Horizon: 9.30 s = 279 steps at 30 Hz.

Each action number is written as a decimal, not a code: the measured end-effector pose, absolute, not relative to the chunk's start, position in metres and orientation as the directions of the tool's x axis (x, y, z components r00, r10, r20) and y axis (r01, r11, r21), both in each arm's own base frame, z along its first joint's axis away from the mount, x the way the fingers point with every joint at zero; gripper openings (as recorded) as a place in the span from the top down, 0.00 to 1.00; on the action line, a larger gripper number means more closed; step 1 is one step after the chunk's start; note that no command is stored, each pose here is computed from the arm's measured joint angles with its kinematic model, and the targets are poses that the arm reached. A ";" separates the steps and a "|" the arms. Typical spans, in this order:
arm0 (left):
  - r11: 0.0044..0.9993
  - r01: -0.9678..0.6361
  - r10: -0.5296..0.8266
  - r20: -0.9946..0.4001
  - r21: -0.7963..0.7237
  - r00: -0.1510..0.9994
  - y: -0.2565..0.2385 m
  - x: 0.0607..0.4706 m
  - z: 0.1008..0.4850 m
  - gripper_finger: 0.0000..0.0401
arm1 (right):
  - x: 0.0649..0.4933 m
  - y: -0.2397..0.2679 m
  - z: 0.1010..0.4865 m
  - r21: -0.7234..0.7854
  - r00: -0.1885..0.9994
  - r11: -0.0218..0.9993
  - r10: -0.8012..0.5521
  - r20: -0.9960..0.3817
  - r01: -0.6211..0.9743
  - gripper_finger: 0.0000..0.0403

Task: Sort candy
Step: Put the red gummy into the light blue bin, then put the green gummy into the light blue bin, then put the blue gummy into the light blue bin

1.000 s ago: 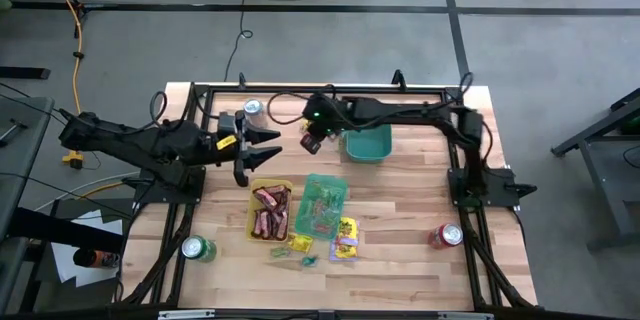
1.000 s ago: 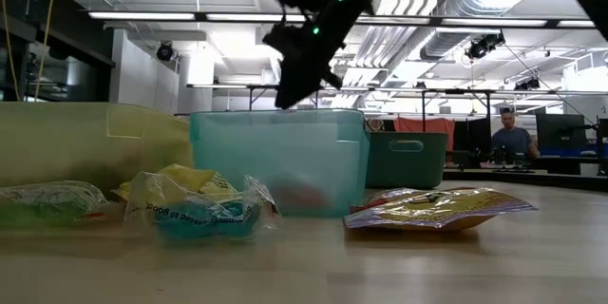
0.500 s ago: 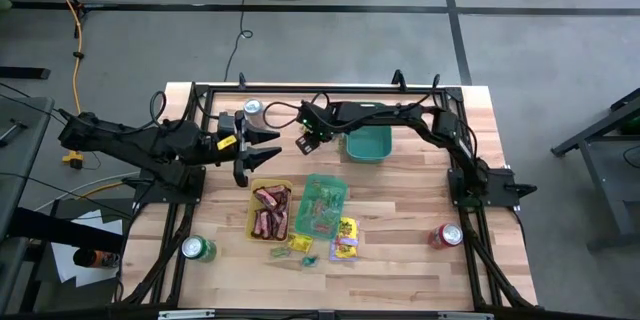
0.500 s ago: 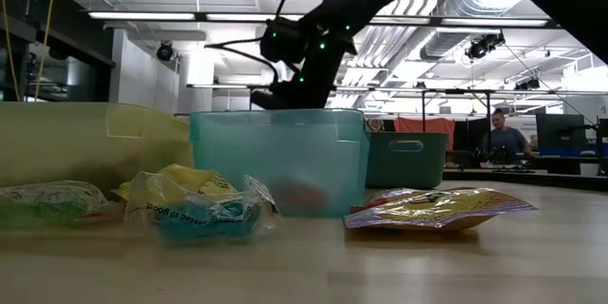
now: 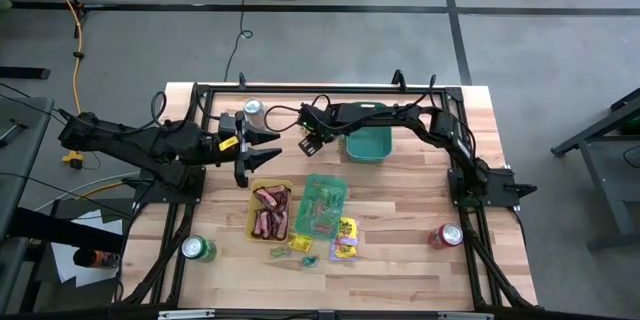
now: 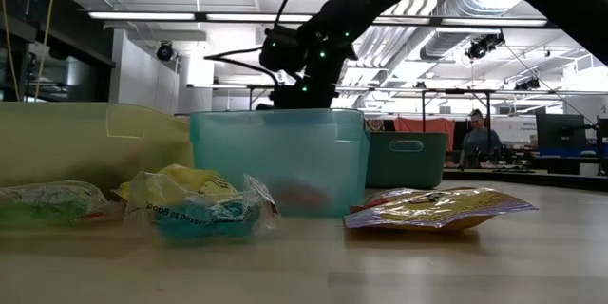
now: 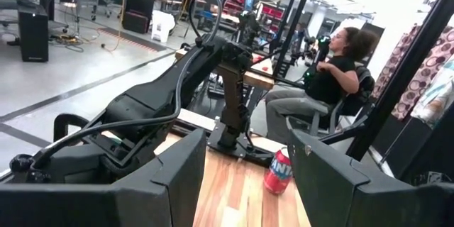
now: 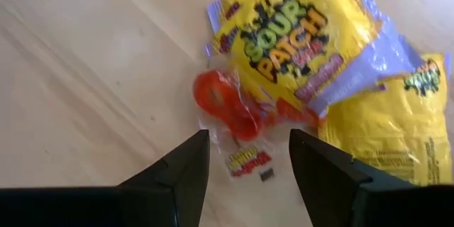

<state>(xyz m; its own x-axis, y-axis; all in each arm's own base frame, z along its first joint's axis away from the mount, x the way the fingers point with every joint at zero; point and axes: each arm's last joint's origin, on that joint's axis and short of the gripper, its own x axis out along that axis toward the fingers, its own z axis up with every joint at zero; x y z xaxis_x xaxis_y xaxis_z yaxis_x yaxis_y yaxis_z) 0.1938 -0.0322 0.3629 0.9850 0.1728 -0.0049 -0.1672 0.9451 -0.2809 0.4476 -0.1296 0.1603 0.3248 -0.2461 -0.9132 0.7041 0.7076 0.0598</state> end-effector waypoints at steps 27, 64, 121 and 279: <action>0.947 -0.165 0.174 0.006 -0.277 0.985 -0.031 0.190 0.365 0.53 | 0.444 -0.112 0.216 0.090 0.487 0.912 -0.128 -0.864 0.399 0.99; 0.905 -0.235 0.252 0.002 -0.354 0.968 -0.018 0.193 0.364 0.53 | 0.330 0.044 0.229 0.334 0.785 0.939 0.265 -0.560 -0.078 1.00; 0.980 0.081 -0.147 -0.393 -0.180 0.908 -0.107 0.254 0.314 0.53 | 0.190 0.132 0.284 0.322 0.722 0.836 -0.121 -0.681 0.445 0.35; 0.925 -0.307 0.217 -0.354 -0.222 0.910 -0.033 0.223 0.300 0.51 | 0.400 0.202 0.213 -0.097 0.607 0.918 0.171 -0.777 -0.383 0.35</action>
